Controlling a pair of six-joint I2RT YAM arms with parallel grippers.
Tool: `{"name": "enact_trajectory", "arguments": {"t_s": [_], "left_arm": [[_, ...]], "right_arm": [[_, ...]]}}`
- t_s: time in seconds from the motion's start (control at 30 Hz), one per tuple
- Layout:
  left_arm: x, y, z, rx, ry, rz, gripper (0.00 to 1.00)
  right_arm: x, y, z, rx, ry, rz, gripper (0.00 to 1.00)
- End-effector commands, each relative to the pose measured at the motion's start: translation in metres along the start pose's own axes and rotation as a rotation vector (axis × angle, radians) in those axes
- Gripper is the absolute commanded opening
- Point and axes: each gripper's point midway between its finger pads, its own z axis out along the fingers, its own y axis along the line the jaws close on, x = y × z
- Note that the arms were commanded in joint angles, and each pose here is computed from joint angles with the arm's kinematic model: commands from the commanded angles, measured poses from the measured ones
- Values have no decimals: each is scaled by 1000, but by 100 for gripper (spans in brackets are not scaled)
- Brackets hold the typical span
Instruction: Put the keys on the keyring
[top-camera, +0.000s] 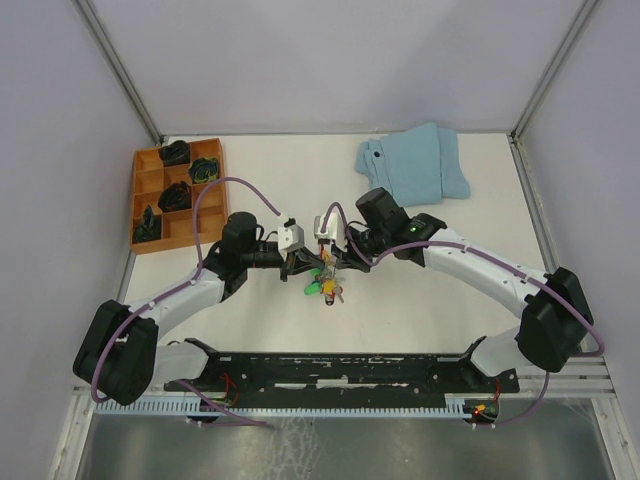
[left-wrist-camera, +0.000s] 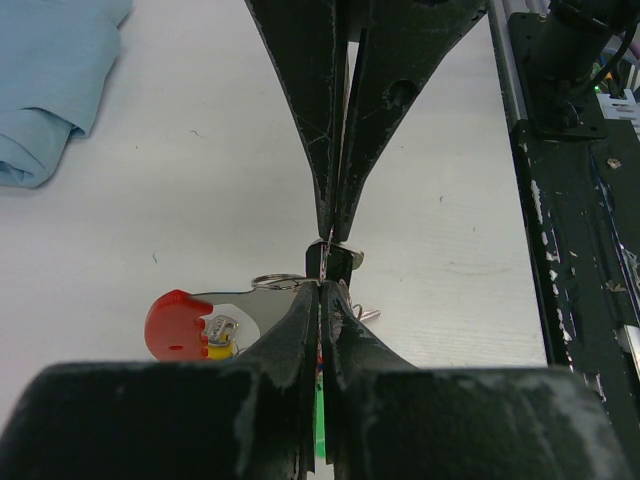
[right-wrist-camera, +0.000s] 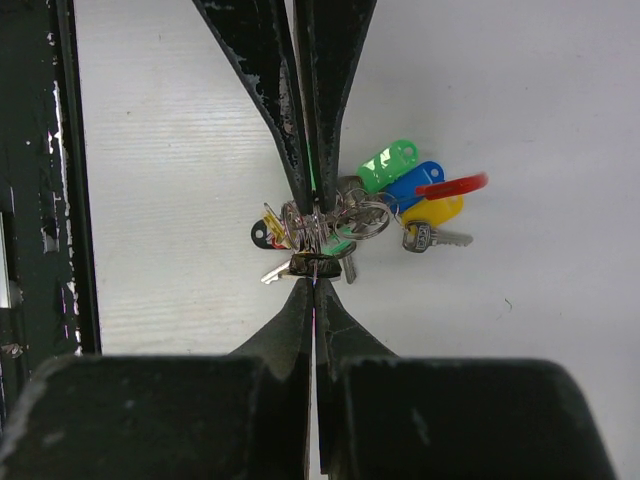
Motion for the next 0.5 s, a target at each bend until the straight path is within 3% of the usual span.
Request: {"name": "enact_trajectory", "arguments": {"t_s": [0.0,0.47], "left_arm": [[-24,8,2,8,-47,86,3],[-23,5,3,31,-44,80,3]], "right_arm": [[-22,-8,-10,39,-42,-40,1],[-32,-6,-7,10,-82,-53,1]]}}
